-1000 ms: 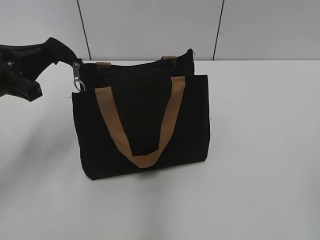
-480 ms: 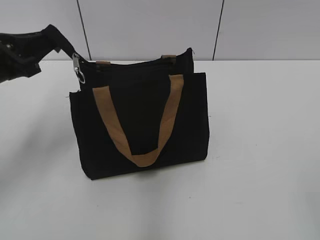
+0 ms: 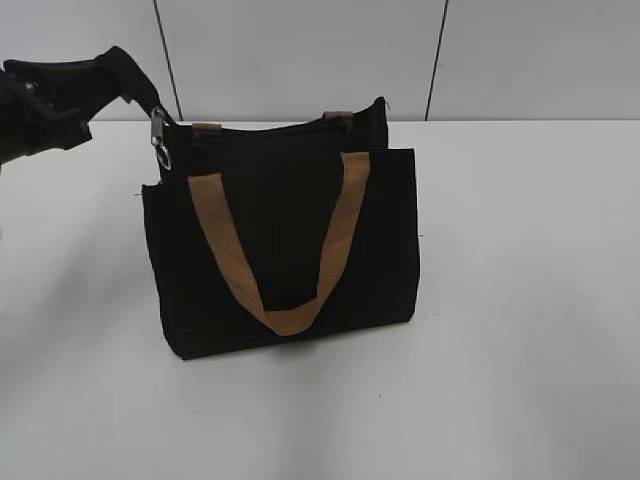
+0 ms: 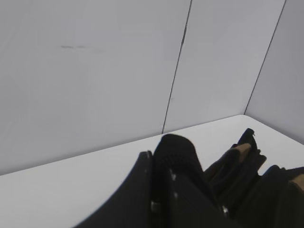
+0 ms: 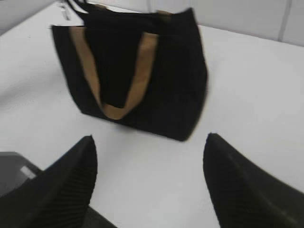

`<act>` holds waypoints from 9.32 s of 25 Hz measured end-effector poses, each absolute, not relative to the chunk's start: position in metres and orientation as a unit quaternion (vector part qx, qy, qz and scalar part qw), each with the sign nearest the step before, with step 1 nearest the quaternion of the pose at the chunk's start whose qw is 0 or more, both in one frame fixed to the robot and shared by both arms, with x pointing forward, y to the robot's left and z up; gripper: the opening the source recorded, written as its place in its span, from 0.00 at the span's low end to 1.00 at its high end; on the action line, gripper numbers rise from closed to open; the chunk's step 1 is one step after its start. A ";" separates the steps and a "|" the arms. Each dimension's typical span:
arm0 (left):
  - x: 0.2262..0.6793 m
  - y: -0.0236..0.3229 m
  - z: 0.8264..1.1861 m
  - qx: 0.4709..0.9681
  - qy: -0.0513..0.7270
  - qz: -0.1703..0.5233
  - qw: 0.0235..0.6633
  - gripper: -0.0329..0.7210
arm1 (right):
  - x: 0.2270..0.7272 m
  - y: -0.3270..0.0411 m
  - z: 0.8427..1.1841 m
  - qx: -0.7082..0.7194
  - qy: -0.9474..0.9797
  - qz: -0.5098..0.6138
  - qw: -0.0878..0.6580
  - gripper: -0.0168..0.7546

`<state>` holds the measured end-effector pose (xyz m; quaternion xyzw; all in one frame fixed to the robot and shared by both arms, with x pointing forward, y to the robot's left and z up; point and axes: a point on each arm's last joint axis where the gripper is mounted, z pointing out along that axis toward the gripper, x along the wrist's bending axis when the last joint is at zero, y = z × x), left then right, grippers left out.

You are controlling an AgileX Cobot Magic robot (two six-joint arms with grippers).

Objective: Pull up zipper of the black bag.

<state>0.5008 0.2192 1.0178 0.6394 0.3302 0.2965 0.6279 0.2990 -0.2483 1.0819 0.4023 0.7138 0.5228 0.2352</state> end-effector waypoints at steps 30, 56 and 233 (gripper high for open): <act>0.501 0.218 1.018 0.641 0.328 0.295 0.628 0.05 | 0.503 -0.057 1.050 0.163 0.847 0.507 -0.008 0.62; 0.500 0.217 1.018 0.647 0.320 0.292 0.627 0.05 | 0.557 -0.018 1.017 0.192 0.849 0.491 0.037 0.54; 0.455 0.214 1.062 0.628 0.651 0.215 0.368 0.57 | 0.543 -0.191 1.098 0.392 0.843 0.368 0.024 0.65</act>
